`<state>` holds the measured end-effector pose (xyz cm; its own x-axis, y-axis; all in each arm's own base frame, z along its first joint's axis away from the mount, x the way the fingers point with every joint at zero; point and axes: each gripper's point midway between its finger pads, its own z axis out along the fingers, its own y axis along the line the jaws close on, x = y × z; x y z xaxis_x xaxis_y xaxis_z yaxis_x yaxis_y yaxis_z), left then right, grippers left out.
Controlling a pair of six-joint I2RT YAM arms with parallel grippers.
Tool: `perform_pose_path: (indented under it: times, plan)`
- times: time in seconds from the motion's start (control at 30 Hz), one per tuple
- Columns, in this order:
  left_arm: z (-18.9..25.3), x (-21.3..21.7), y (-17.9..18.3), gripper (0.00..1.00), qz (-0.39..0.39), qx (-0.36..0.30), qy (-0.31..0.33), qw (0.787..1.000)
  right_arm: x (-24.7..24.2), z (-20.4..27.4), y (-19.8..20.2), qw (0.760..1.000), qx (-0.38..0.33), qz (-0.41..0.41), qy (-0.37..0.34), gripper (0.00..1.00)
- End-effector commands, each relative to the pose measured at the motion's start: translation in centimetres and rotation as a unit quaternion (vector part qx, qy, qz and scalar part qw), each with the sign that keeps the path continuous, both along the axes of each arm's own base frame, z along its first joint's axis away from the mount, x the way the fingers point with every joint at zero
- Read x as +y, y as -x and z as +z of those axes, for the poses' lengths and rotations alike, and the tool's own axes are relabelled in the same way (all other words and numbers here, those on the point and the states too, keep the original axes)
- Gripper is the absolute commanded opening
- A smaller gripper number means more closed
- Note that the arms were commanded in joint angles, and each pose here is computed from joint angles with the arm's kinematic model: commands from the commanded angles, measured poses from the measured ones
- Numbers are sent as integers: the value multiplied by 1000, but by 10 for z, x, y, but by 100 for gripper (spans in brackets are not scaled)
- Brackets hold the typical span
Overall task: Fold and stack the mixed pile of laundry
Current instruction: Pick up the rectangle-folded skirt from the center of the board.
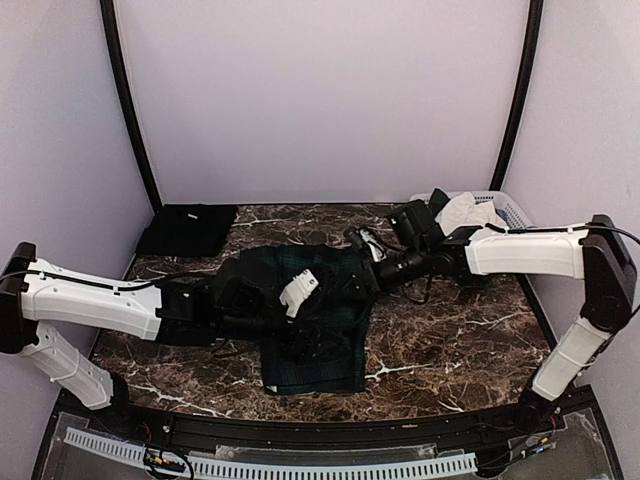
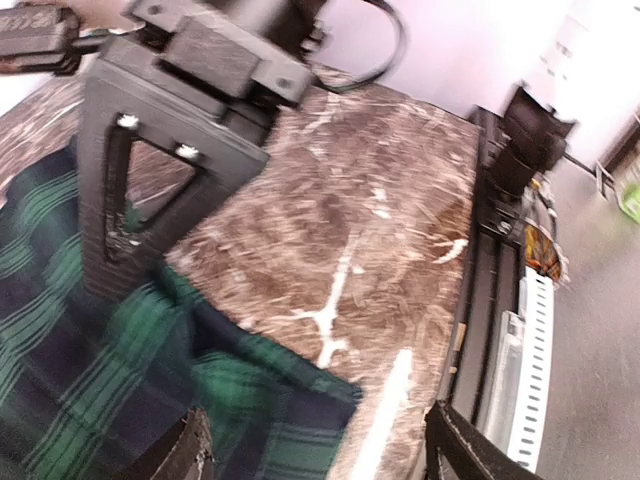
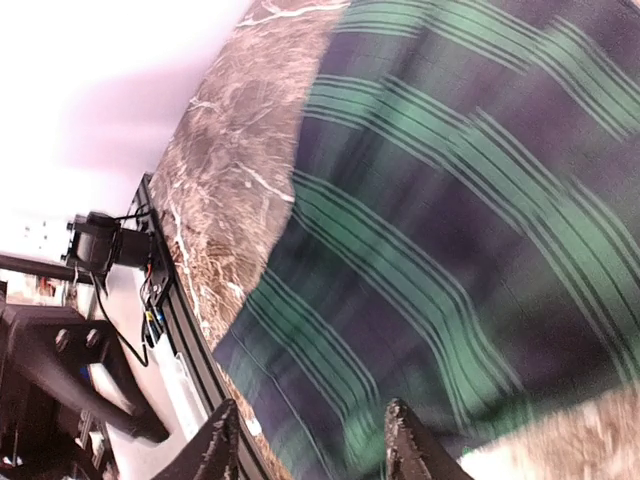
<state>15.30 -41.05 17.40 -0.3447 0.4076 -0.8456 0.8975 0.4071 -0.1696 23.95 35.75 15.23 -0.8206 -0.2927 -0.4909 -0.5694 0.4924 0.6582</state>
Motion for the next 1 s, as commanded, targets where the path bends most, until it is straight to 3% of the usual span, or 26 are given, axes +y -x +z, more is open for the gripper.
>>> perform_pose_path:
  times: [0.0, 0.27, 0.37, 0.43, 0.47, 0.53, 0.8, 0.97]
  plan:
    - [-42, 38, -22, 71, 70, 61, -41, 995, 36, -13, -2, 999, 0, 54, -1, 43]
    - [-99, 65, -30, 65, 121, 109, -92, 982, 26, -100, 10, 993, 62, 76, 66, 26]
    - [-113, 70, -20, 61, 101, 101, -126, 982, 12, -127, 19, 990, 80, 74, 92, 16]
    - [-113, 63, 2, 62, 58, 29, -160, 985, 5, -141, 23, 988, 86, 73, 109, 12]
    - [-112, 64, 1, 65, 52, -30, -183, 981, 4, -145, 24, 987, 88, 73, 112, 11]
    - [-113, 57, 17, 68, 30, -85, -209, 974, 1, -151, 27, 986, 95, 73, 115, 9]
    - [-125, 42, 32, 72, -8, -152, -245, 957, -3, -156, 33, 986, 98, 76, 115, 6]
    - [-144, 45, 25, 70, -13, -244, -325, 914, -3, -156, 34, 986, 100, 77, 111, 6]
